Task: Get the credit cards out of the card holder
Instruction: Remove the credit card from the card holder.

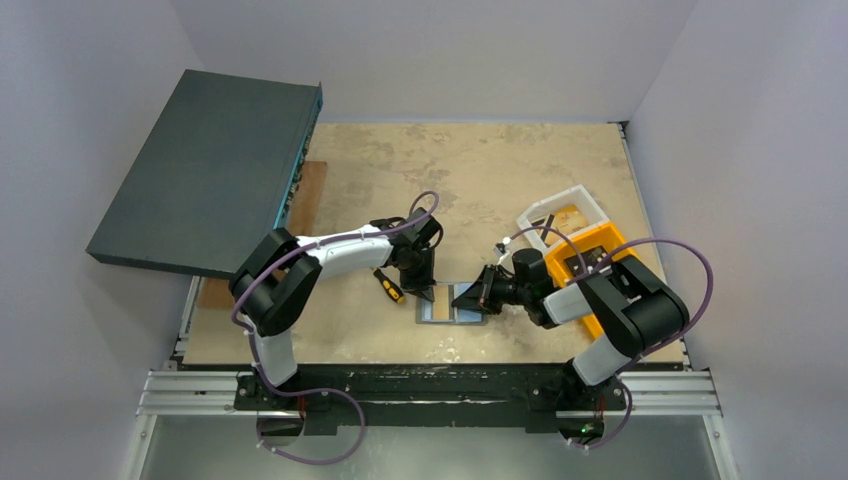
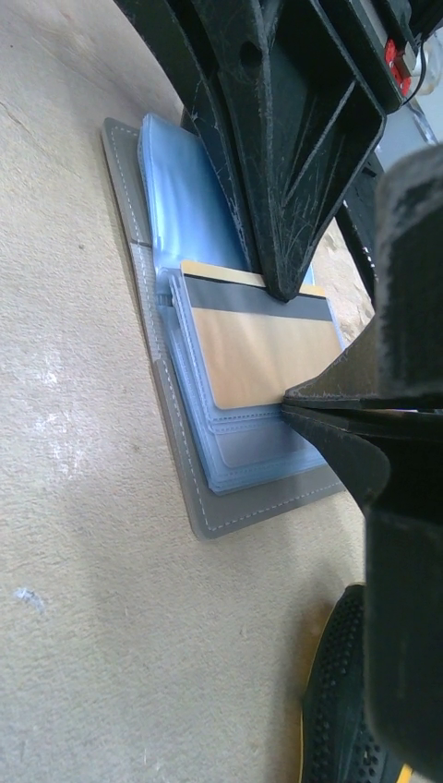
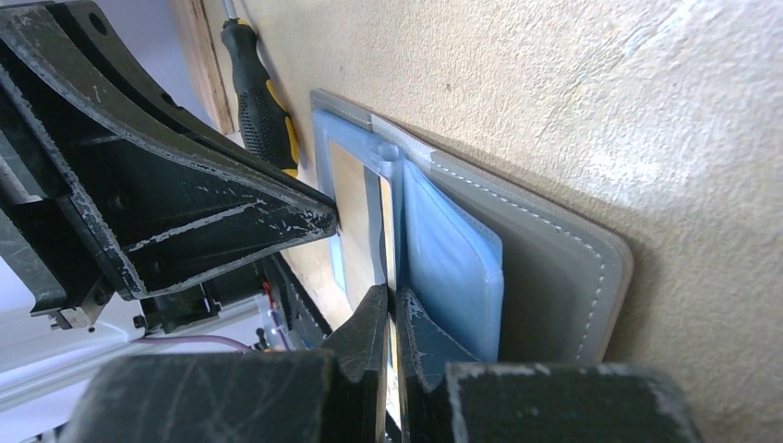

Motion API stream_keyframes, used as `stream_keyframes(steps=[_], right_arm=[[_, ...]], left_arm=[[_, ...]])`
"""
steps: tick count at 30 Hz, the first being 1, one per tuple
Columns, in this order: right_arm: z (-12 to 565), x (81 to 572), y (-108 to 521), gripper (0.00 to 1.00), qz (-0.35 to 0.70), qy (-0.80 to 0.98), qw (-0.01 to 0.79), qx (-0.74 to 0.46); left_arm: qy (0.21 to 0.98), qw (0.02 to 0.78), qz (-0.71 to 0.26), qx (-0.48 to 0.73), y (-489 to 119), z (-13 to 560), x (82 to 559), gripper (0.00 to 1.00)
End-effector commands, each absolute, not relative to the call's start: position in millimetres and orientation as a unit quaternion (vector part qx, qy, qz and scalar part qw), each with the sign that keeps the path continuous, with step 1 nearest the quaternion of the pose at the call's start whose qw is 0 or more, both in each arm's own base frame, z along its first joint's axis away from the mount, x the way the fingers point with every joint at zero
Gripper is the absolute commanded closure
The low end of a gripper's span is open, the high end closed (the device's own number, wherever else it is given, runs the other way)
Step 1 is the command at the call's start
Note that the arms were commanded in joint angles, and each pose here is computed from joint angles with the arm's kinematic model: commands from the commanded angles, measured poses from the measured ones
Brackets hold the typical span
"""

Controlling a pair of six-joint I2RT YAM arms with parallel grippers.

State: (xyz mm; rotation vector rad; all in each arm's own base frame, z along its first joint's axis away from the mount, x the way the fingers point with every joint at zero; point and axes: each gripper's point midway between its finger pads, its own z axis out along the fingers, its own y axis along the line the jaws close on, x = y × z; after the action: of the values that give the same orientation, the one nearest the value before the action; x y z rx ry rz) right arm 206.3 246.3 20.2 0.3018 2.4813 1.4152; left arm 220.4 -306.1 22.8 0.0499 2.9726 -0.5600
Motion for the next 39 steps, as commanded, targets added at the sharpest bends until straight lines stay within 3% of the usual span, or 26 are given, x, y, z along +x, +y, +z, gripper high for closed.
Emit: stream_keyframes(steps=[1, 16, 23, 32, 37, 39], right_arm=[[9, 207, 233, 1.0, 0.453, 0.873, 0.145, 0.112], [5, 203, 226, 0.98, 0.451, 0.873, 0.143, 0.119], [7, 203, 228, 0.8, 0.46, 0.869, 0.141, 0.115], [8, 200, 232, 0.9, 0.482, 0.857, 0.131, 0.126], [9, 200, 232, 0.9, 0.484, 0.856, 0.132, 0.129], [12, 201, 232, 0.84, 0.489, 0.852, 0.134, 0.13]], left_arm=[[0.995, 0.037, -0.094, 0.006, -266, -16, 212, 1.0], [0.995, 0.035, -0.09, 0.003, -263, -18, 211, 1.0], [0.995, 0.035, -0.092, 0.003, -264, -18, 212, 1.0], [0.995, 0.032, -0.093, 0.004, -265, -19, 211, 1.0], [0.995, 0.032, -0.093, 0.004, -265, -19, 211, 1.0], [0.995, 0.033, -0.094, 0.004, -266, -19, 212, 1.0]])
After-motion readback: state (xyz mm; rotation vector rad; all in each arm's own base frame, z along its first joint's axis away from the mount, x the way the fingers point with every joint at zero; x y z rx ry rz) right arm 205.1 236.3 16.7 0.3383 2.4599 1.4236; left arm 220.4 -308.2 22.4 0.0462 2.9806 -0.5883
